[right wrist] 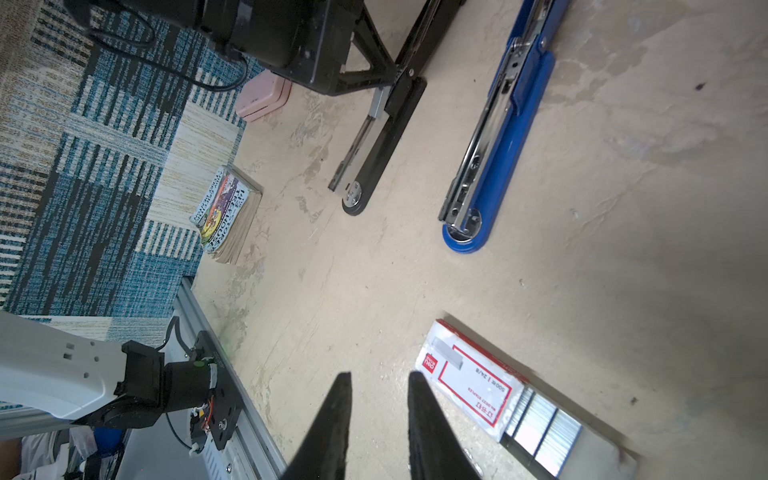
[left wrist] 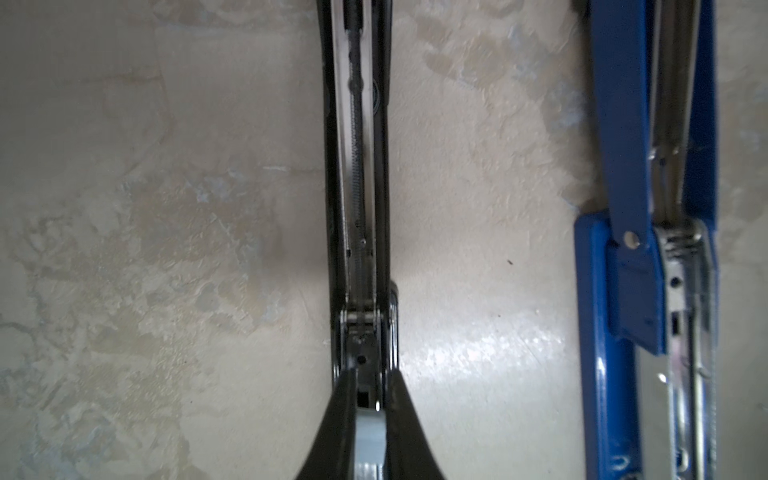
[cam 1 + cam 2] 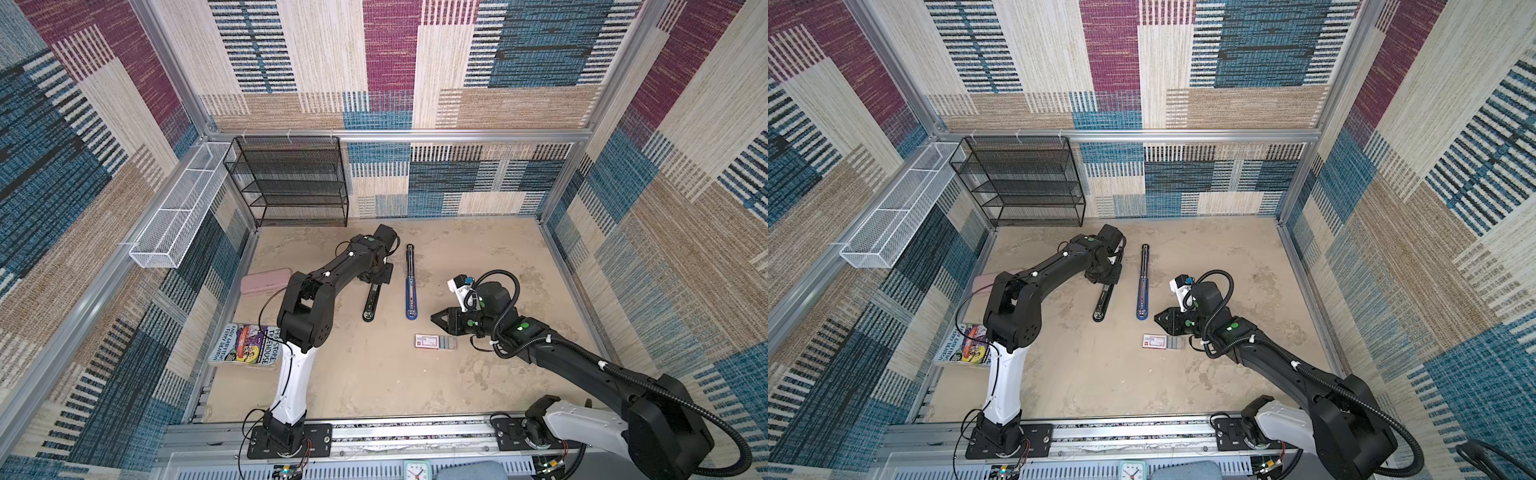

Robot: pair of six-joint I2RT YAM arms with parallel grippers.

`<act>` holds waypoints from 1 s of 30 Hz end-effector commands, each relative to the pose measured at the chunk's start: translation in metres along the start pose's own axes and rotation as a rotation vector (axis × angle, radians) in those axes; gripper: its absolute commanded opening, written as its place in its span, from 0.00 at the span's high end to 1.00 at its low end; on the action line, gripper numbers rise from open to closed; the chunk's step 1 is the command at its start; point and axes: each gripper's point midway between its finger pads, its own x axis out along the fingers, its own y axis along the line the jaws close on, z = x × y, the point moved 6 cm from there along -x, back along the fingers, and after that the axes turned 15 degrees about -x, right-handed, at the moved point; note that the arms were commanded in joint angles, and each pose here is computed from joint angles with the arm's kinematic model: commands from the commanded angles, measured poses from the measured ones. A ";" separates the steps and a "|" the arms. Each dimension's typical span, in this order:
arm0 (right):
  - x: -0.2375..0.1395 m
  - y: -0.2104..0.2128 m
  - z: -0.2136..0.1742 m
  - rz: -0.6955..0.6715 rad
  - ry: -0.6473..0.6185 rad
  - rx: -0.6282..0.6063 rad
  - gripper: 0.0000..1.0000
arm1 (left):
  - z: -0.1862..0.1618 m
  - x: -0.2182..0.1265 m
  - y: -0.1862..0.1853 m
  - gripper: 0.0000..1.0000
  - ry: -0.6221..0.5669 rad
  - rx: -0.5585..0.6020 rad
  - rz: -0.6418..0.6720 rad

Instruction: Load the staples into the stapler

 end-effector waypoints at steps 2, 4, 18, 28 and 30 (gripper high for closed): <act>-0.001 0.001 0.003 0.003 -0.016 -0.004 0.72 | 0.004 -0.015 0.001 0.98 -0.026 0.012 -0.005; -0.001 0.001 0.002 0.004 -0.016 -0.003 0.72 | 0.006 -0.018 0.001 0.98 -0.035 0.014 -0.010; -0.001 0.000 -0.001 0.001 -0.013 0.003 0.72 | 0.000 -0.001 0.002 0.98 0.002 0.018 0.016; -0.002 0.001 -0.001 0.003 -0.017 0.000 0.72 | -0.005 0.003 0.004 0.98 0.016 0.023 0.027; -0.002 0.001 -0.001 0.004 -0.015 0.001 0.72 | -0.005 0.002 0.005 0.98 0.012 0.023 0.028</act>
